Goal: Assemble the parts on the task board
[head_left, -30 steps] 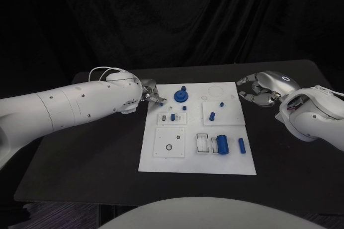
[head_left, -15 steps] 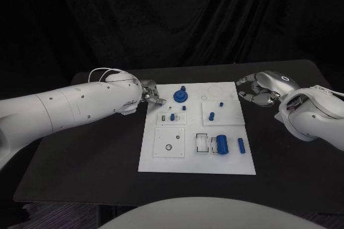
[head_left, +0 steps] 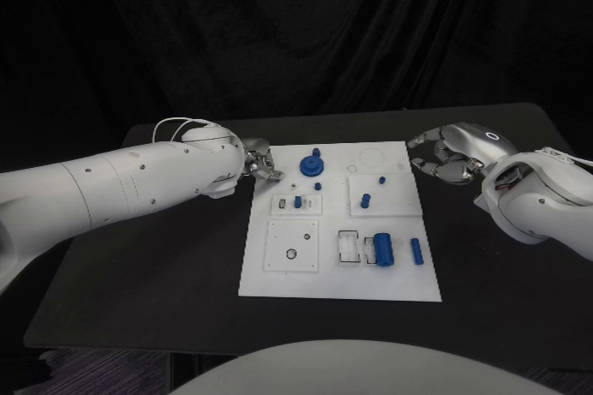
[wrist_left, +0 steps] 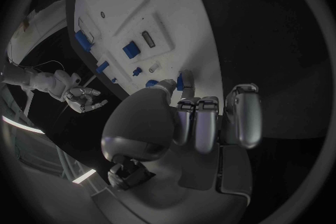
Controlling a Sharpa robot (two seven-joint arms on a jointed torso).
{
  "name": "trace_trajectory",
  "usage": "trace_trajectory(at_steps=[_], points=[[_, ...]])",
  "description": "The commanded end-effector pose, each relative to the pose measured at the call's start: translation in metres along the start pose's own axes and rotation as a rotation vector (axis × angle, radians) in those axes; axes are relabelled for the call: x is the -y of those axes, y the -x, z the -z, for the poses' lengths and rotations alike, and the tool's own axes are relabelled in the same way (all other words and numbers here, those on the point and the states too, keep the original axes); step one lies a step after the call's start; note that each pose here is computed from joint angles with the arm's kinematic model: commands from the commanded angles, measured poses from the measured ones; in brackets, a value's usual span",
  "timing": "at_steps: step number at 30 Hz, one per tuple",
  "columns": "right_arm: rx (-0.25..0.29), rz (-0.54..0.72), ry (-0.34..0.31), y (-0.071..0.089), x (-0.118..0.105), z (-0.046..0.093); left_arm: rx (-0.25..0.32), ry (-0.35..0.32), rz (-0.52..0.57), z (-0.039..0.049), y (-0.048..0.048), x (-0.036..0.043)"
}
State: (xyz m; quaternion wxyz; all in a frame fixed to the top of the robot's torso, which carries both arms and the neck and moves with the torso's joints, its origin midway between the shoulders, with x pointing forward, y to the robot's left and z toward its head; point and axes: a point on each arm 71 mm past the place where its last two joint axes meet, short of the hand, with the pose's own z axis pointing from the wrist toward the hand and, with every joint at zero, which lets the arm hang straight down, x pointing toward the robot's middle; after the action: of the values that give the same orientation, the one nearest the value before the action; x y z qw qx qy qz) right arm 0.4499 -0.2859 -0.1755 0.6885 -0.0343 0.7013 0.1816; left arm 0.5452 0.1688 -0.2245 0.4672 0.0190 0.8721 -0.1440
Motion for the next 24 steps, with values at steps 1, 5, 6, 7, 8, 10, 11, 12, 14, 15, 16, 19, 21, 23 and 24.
trace_trajectory(at_steps=[1,5,6,7,8,10,11,12,14,15,16,19,21,23,24], points=[[-0.010,0.003,-0.011,-0.001,0.001,0.001,0.004,-0.028,0.005,0.0003,-0.0012,0.0017],[-0.012,0.004,-0.013,-0.002,0.001,0.001,0.015,-0.039,0.012,0.0013,-0.0008,0.0010],[-0.013,0.004,-0.013,-0.002,0.001,0.001,0.018,-0.044,0.021,0.0016,-0.0006,0.0008],[-0.014,0.004,-0.013,-0.002,0.001,0.001,0.021,-0.048,0.034,0.0021,-0.0004,0.0004],[-0.014,0.004,-0.013,-0.002,0.001,0.001,0.024,-0.054,0.056,0.0026,-0.0003,-0.0003],[-0.016,0.004,-0.015,-0.002,0.001,0.001,0.027,-0.064,0.104,0.0037,0.0002,-0.0025],[-0.017,0.005,-0.016,-0.002,0.001,0.001,0.029,-0.068,0.128,0.0043,0.0005,-0.0038],[-0.018,0.005,-0.017,-0.002,0.002,0.001,0.031,-0.071,0.146,0.0048,0.0007,-0.0049],[-0.020,0.006,-0.020,-0.002,0.002,0.002,0.035,-0.079,0.190,0.0061,0.0012,-0.0077],[-0.021,0.006,-0.021,-0.002,0.002,0.002,0.036,-0.083,0.211,0.0068,0.0014,-0.0090],[-0.022,0.006,-0.022,-0.002,0.003,0.002,0.038,-0.087,0.233,0.0076,0.0016,-0.0102],[-0.023,0.006,-0.024,-0.002,0.003,0.003,0.044,-0.106,0.312,0.0111,0.0017,-0.0139],[-0.024,0.006,-0.025,-0.002,0.003,0.003,0.048,-0.116,0.348,0.0136,0.0016,-0.0155],[-0.026,0.007,-0.027,-0.002,0.004,0.003,0.052,-0.127,0.383,0.0176,0.0008,-0.0178],[-0.026,0.007,-0.028,-0.002,0.004,0.003,0.053,-0.130,0.397,0.0201,0.0000,-0.0190]])
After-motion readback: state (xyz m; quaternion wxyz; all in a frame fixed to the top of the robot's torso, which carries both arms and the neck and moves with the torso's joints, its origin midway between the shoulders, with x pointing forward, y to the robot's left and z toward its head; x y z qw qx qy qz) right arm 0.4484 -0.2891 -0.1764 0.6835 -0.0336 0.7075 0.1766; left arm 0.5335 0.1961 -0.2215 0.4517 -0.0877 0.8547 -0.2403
